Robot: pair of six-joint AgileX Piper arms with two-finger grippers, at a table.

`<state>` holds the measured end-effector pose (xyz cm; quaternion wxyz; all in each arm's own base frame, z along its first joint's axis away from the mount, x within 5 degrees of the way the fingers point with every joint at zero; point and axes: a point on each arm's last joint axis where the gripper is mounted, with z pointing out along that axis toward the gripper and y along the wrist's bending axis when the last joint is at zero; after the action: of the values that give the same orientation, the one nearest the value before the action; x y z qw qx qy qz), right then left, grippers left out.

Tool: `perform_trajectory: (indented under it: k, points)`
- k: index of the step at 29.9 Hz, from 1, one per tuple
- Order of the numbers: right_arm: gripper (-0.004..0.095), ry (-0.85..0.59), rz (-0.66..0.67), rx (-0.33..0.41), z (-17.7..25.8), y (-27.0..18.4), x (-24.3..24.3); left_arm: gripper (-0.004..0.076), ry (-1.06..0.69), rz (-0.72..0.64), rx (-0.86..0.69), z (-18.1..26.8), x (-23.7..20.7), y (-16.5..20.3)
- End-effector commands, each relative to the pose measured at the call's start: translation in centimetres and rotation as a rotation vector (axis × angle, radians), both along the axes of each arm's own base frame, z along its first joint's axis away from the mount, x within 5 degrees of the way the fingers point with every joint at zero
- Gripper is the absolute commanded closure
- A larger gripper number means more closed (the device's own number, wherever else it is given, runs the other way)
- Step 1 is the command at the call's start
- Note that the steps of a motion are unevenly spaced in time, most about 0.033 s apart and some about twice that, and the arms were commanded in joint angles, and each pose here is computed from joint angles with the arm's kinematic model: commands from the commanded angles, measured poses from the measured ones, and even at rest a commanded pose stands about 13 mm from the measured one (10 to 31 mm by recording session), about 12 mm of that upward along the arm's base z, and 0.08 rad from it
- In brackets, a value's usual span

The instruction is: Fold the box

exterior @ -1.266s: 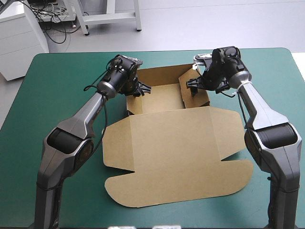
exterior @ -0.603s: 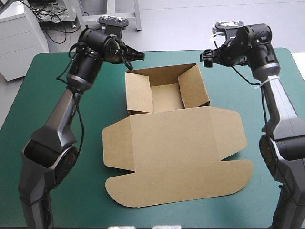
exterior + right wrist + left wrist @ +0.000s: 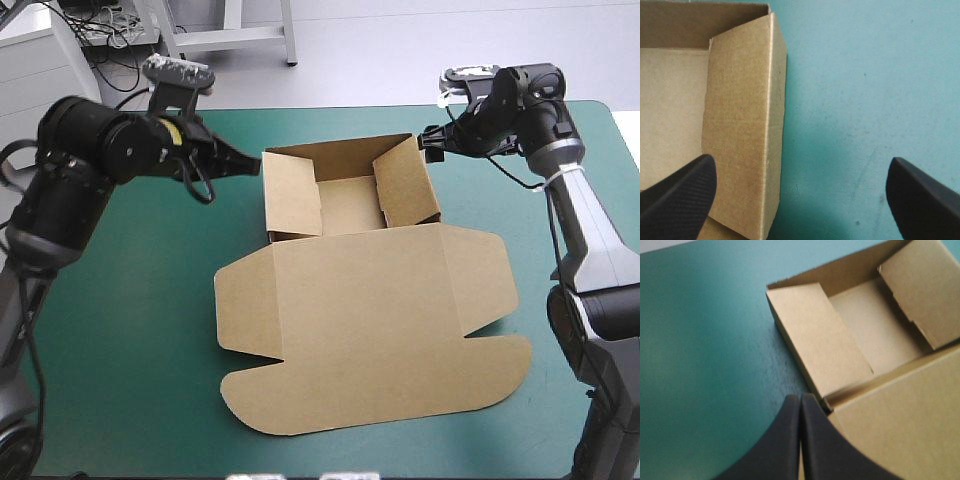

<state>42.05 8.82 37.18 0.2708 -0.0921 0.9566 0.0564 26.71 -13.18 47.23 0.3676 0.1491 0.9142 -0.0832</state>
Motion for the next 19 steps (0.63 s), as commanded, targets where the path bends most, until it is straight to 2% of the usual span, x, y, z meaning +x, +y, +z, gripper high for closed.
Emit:
perform_trajectory:
  k: [1, 13, 19]
  points:
    - [0.0062, -0.025, 0.031, 0.016, 0.9, 0.0, -0.3, 0.0752, 0.013, -0.006, 0.000, 0.2, -4.7, 2.2]
    - [0.0062, 0.117, 0.086, 0.016, -5.4, 1.8, 2.6, 0.0754, 0.015, -0.033, 0.047, -7.6, -12.4, 6.4]
    - [0.0062, 0.126, 0.135, -0.047, -6.4, 3.6, 2.6, 0.0754, -0.002, -0.040, 0.040, -11.5, -14.6, 7.5]
